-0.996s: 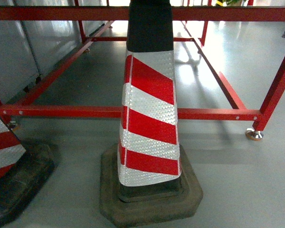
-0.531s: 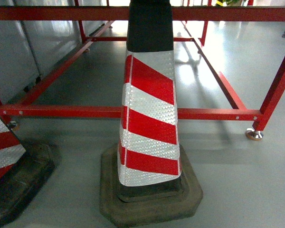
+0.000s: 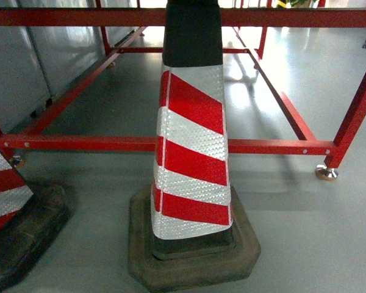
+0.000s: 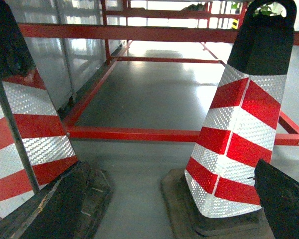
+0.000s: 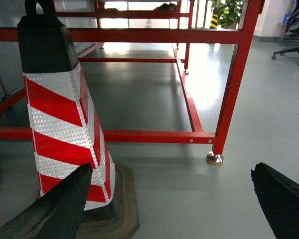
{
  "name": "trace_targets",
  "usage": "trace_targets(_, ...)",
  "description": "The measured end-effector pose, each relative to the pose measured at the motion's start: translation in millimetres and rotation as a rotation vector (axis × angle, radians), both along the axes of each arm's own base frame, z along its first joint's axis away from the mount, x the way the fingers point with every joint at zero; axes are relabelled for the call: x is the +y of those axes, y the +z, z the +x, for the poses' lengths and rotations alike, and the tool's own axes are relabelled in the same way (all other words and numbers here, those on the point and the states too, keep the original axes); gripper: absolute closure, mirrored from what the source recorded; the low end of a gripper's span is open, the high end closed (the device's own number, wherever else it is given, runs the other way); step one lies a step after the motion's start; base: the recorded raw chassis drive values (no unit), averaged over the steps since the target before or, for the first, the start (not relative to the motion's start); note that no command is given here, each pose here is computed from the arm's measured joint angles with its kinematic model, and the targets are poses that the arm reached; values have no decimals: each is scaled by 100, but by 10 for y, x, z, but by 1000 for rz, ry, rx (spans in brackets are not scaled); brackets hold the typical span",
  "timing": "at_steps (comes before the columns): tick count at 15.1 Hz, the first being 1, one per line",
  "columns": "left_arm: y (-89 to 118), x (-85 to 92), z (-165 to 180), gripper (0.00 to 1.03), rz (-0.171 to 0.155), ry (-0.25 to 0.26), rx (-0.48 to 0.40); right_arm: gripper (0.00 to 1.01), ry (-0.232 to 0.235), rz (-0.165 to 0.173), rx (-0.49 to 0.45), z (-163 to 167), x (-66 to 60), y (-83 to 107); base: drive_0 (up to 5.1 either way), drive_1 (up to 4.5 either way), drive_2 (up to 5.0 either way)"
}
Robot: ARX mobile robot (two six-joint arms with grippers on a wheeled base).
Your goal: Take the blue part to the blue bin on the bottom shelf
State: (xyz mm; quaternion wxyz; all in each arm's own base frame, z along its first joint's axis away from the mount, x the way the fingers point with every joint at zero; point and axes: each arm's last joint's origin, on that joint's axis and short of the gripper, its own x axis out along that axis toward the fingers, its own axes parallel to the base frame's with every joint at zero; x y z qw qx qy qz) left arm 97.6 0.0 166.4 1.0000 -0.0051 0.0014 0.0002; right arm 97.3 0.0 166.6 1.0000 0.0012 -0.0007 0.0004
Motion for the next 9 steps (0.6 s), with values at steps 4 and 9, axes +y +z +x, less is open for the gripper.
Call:
trace_targets(4, 0, 0, 0, 5, 0, 0, 0, 3, 0, 0, 0, 0, 0, 0, 0, 0, 0)
trace_targets(9, -3, 0, 0, 5, 0, -1, 3, 3, 0, 0, 2, 0, 0, -1, 0, 0, 0)
